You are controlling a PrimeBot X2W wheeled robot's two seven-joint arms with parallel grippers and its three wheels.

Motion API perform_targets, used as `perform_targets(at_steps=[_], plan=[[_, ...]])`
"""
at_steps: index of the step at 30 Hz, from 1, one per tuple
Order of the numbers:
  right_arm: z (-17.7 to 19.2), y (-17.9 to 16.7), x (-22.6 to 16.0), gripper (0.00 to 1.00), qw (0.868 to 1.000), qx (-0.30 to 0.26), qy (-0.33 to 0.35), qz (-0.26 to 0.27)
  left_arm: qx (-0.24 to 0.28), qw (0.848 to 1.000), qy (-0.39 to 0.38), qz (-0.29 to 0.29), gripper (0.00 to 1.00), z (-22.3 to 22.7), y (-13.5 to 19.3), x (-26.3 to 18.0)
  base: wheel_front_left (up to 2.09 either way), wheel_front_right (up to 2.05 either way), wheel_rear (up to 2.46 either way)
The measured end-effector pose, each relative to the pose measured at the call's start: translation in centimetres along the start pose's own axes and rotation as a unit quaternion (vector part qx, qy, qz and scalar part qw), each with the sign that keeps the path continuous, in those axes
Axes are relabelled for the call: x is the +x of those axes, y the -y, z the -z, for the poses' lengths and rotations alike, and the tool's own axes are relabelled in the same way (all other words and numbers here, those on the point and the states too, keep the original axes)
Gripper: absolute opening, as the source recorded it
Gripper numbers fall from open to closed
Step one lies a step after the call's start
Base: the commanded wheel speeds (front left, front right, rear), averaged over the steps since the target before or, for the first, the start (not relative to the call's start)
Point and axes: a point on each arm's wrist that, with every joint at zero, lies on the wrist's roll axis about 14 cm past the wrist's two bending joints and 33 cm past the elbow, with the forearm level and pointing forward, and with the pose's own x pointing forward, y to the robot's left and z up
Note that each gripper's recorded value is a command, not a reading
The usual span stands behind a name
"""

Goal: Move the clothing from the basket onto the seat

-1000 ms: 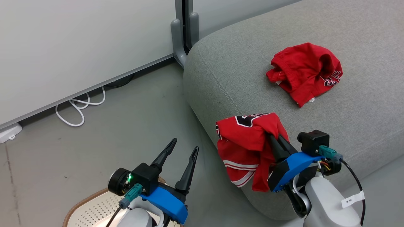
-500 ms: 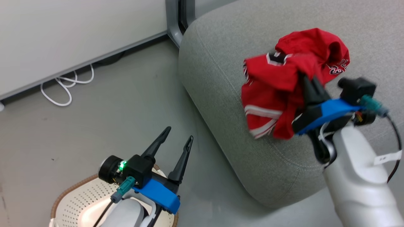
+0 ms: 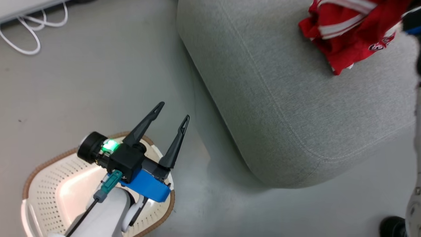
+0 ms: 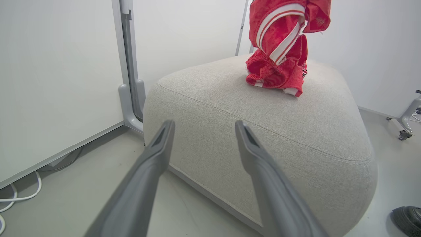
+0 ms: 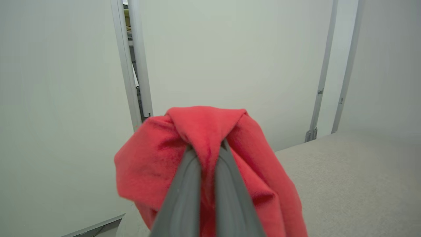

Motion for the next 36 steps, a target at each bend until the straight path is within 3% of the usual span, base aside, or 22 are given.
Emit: perform_targets(at_steps=[4,10,19,28,32,33,34,36], plan=[[0.6,1.3,1.9,0.00,1.000,-0.014,0.006,0.021,-0.002,1.000,-0.002,0.001,1.00,1.5,-1.5,0.2,0.00,0.00,0.00],[5.5,3.7,2.5,0.00,0.997,-0.012,-0.024,0.066,-0.009,1.000,-0.004,0.001,1.00,3.4,-3.3,0.3,0.00,0.00,0.00],[14.4,5.7,-0.4,0.00,0.986,-0.011,-0.123,0.113,-0.015,0.999,-0.026,-0.015,1.00,5.3,-4.6,-1.0,0.00,0.00,0.00],[17.4,6.2,-2.5,0.02,0.977,-0.012,-0.173,0.126,-0.011,1.000,-0.023,-0.015,1.00,4.6,-4.4,-1.2,0.00,0.00,0.00],[17.0,6.3,-2.5,0.61,0.977,-0.015,-0.171,0.124,-0.010,1.000,-0.020,-0.015,1.00,4.1,-4.2,-1.3,0.00,0.00,0.00],[17.0,6.2,-2.4,0.88,0.978,-0.016,-0.170,0.123,-0.010,1.000,-0.019,-0.015,1.00,4.0,-4.1,-1.3,0.00,0.00,0.00],[16.9,6.1,-2.4,1.00,0.978,-0.018,-0.169,0.121,-0.012,1.000,-0.018,-0.017,1.00,3.9,-4.1,-1.3,0.00,0.00,0.00],[16.7,5.9,-2.3,1.00,0.979,-0.019,-0.167,0.116,-0.014,1.000,-0.015,-0.020,1.00,3.7,-4.0,-1.3,0.00,0.00,0.00]])
